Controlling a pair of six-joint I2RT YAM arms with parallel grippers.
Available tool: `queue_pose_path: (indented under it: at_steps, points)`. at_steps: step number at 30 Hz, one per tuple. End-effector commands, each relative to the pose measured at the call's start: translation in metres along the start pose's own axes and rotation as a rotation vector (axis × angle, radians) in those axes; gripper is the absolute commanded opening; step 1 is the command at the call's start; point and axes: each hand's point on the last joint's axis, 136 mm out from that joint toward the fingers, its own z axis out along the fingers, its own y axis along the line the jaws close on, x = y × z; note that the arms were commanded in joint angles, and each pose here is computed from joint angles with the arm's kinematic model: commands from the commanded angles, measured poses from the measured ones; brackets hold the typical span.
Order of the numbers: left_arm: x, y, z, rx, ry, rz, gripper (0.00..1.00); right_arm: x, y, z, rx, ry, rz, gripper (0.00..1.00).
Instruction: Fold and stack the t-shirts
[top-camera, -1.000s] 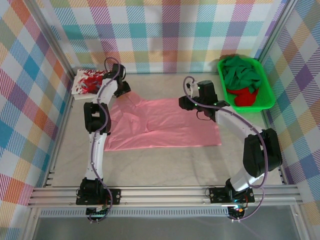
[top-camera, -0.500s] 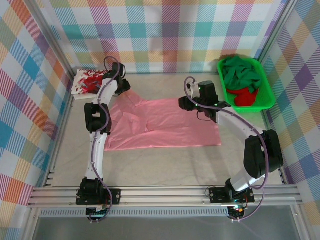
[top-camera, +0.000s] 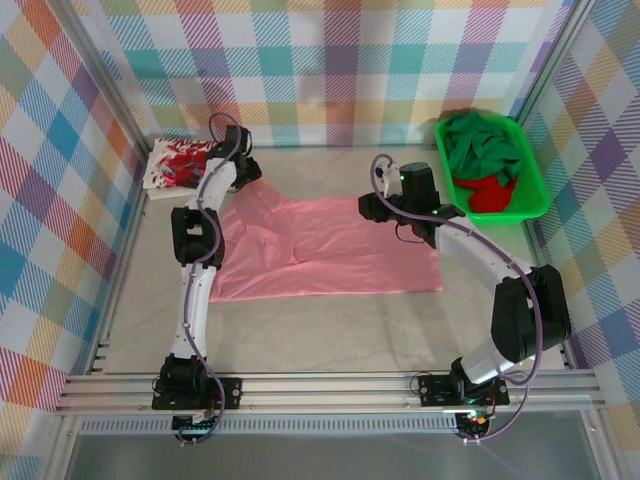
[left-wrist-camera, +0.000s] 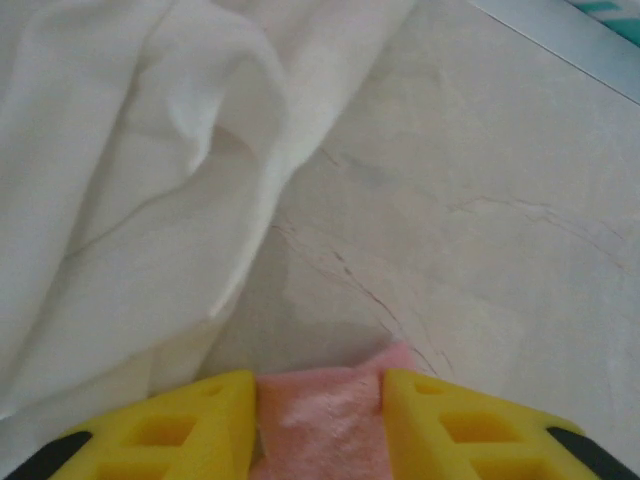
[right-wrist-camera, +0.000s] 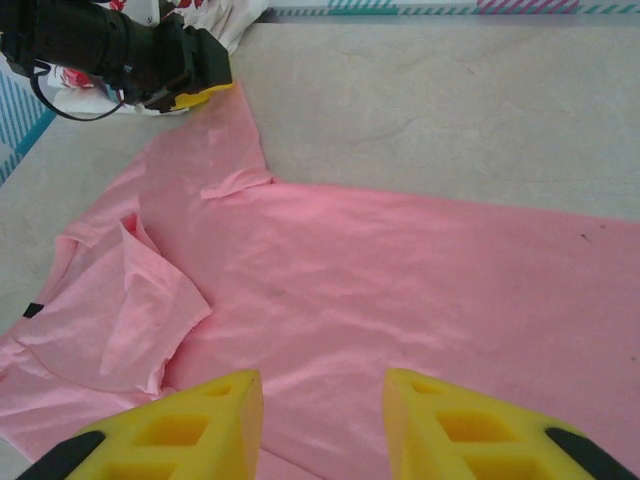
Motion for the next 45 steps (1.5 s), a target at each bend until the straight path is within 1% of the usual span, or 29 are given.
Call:
queue_pose_path:
  at_steps: [1, 2, 3, 6, 9, 12, 14, 18, 20, 24, 28, 30, 32, 34, 37, 41, 45]
  points:
    - [-0.002, 0.003, 0.006, 0.011, 0.003, -0.013, 0.27, -0.008, 0.006, -0.009, -0.026, -0.041, -0.038, 0.37]
    - [-0.002, 0.003, 0.006, 0.012, 0.002, -0.014, 0.19, -0.008, 0.005, -0.009, -0.022, -0.04, -0.038, 0.37]
    - [-0.002, 0.003, 0.005, 0.011, 0.002, -0.017, 0.14, -0.008, 0.005, -0.009, -0.021, -0.038, -0.039, 0.37]
    - [-0.006, 0.0, 0.0, 0.018, -0.007, -0.022, 0.1, -0.007, 0.003, -0.008, -0.008, -0.034, -0.04, 0.37]
    - [-0.013, -0.005, -0.012, 0.031, -0.026, -0.025, 0.01, -0.008, -0.001, -0.006, 0.011, -0.034, -0.037, 0.37]
    - [-0.026, -0.012, -0.031, 0.05, -0.059, -0.029, 0.0, -0.011, -0.01, -0.001, 0.039, -0.029, -0.016, 0.37]
    - [-0.034, -0.018, -0.043, 0.069, -0.078, -0.032, 0.0, -0.015, -0.023, 0.004, 0.074, -0.016, 0.018, 0.36]
    - [-0.048, -0.028, -0.072, 0.105, -0.113, -0.036, 0.0, -0.021, -0.058, 0.017, 0.141, 0.021, 0.143, 0.35]
    - [-0.051, -0.031, -0.083, 0.12, -0.117, -0.037, 0.0, -0.024, -0.073, 0.022, 0.167, 0.032, 0.185, 0.34]
    - [-0.054, -0.037, -0.1, 0.157, -0.109, -0.049, 0.0, -0.025, -0.095, 0.036, 0.222, 0.062, 0.213, 0.34]
    - [-0.048, -0.042, -0.108, 0.185, -0.075, -0.065, 0.0, -0.022, -0.129, 0.054, 0.286, 0.116, 0.272, 0.36]
    - [-0.042, -0.043, -0.112, 0.194, -0.044, -0.074, 0.0, -0.017, -0.149, 0.064, 0.312, 0.163, 0.321, 0.38]
    - [-0.035, -0.045, -0.116, 0.204, -0.014, -0.078, 0.0, -0.009, -0.167, 0.072, 0.355, 0.207, 0.358, 0.39]
    - [-0.031, -0.046, -0.124, 0.207, -0.005, -0.079, 0.0, -0.004, -0.183, 0.076, 0.428, 0.23, 0.367, 0.39]
    - [-0.028, -0.05, -0.14, 0.257, -0.019, -0.111, 0.0, 0.003, -0.201, 0.081, 0.512, 0.268, 0.368, 0.43]
    - [-0.018, -0.047, -0.161, 0.301, -0.038, -0.156, 0.0, 0.015, -0.228, 0.08, 0.666, 0.335, 0.355, 0.45]
    - [-0.01, -0.049, -0.186, 0.368, -0.064, -0.191, 0.0, 0.02, -0.245, 0.085, 0.749, 0.367, 0.338, 0.48]
